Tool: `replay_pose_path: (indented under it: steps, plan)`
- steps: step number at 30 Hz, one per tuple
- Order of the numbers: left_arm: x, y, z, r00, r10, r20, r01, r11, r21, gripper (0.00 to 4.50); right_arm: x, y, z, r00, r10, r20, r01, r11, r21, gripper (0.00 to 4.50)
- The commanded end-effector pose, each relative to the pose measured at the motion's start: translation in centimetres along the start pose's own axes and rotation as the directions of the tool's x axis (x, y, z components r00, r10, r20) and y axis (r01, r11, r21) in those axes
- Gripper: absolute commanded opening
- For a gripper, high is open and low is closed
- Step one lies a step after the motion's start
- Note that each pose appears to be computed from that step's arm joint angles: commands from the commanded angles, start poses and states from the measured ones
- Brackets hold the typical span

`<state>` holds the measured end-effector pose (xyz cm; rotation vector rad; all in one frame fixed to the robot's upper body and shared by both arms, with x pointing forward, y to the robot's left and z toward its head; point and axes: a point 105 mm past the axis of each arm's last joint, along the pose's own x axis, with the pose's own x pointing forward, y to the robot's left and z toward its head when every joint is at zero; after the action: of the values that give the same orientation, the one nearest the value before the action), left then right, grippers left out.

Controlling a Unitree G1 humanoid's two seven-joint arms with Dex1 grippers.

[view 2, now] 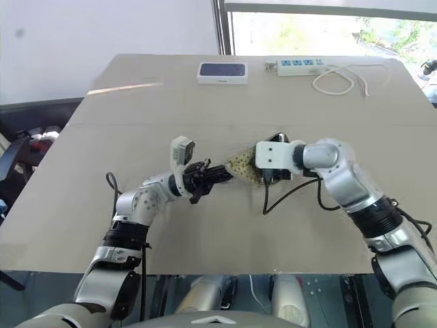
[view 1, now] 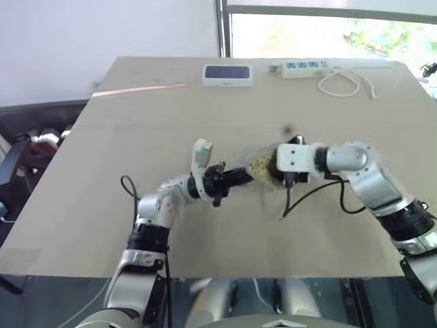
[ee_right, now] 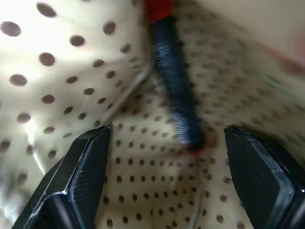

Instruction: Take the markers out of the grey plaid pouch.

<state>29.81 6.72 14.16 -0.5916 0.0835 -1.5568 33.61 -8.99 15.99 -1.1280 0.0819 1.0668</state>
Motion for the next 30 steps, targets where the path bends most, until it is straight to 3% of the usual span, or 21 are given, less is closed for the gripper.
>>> replay_pose_path:
  steps: [1,7,12,19,30]
  plan:
    - [0.8,-1.2,0.8,0.996,-0.075,0.049,0.078,0.996,-0.044,0.0,-1.8,-0.5,1.8,1.0,0.008,0.021,-0.007,0.999,-0.041,3.86]
    - [1.9,-1.6,1.1,0.986,-0.115,0.124,0.137,0.973,-0.184,0.0,-3.0,1.4,2.4,0.986,0.166,-0.019,-0.167,0.985,-0.049,3.86]
    - [2.2,-1.7,0.0,0.988,-0.113,0.107,0.137,0.959,-0.249,0.0,-4.0,2.2,2.7,0.97,0.237,-0.054,-0.24,0.97,-0.044,3.86]
    - [1.4,-1.8,-2.5,0.996,-0.093,0.002,0.091,0.967,-0.239,0.0,-3.8,3.8,2.4,0.942,0.326,-0.083,-0.327,0.945,0.006,3.86]
    - [-0.2,-1.0,-3.4,0.998,-0.023,-0.061,0.011,0.983,-0.183,0.0,-0.6,5.5,0.2,0.92,0.375,-0.115,-0.371,0.927,0.06,3.86]
